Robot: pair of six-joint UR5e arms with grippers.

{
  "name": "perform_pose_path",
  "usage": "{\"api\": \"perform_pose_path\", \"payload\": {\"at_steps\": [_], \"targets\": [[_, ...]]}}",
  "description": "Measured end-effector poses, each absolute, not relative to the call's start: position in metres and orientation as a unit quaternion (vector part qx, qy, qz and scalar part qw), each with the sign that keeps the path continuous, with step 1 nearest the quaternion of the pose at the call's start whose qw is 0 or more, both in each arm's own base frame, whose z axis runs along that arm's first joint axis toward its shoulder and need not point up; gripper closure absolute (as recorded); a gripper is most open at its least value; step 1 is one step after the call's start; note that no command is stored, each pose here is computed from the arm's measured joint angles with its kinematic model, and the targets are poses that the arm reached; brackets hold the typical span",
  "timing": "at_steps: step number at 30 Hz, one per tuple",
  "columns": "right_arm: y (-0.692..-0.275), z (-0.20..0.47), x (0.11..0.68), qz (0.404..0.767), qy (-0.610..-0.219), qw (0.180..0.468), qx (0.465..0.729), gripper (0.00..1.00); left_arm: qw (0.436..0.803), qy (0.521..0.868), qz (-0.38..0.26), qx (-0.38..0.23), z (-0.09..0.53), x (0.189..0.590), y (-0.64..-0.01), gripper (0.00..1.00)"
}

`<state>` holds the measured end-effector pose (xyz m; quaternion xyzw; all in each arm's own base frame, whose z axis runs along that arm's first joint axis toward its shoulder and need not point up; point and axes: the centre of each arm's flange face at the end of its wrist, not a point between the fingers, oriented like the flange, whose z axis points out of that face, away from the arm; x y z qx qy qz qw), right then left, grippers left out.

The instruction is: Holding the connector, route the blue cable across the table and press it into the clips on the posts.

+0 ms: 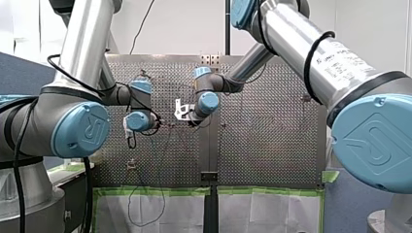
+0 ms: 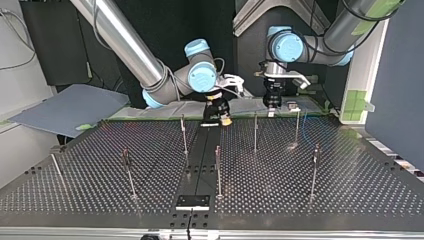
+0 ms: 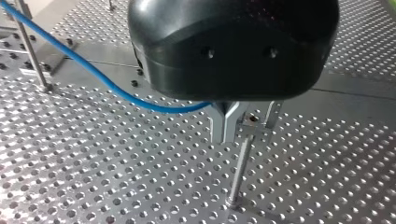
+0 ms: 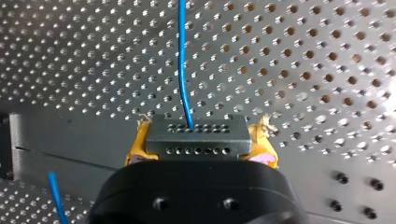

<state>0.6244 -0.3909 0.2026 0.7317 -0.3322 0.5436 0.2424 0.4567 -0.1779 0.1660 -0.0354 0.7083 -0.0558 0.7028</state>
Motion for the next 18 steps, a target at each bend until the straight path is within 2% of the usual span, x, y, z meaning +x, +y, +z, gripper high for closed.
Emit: {"api": "perform_pose_path", "payload": {"at_steps": [11,18], "targets": [[-0.406,0.201,0.623,0.566,-0.337,0.247,0.711,1.00,0.703,0.708,-0.056,-0.035,0.150,0.483,-0.178,1.00],[-0.411,0.196,0.622,0.568,-0.336,0.245,0.710,1.00,0.691,0.720,-0.051,-0.037,0.134,0.498,-0.176,1.00]]}}
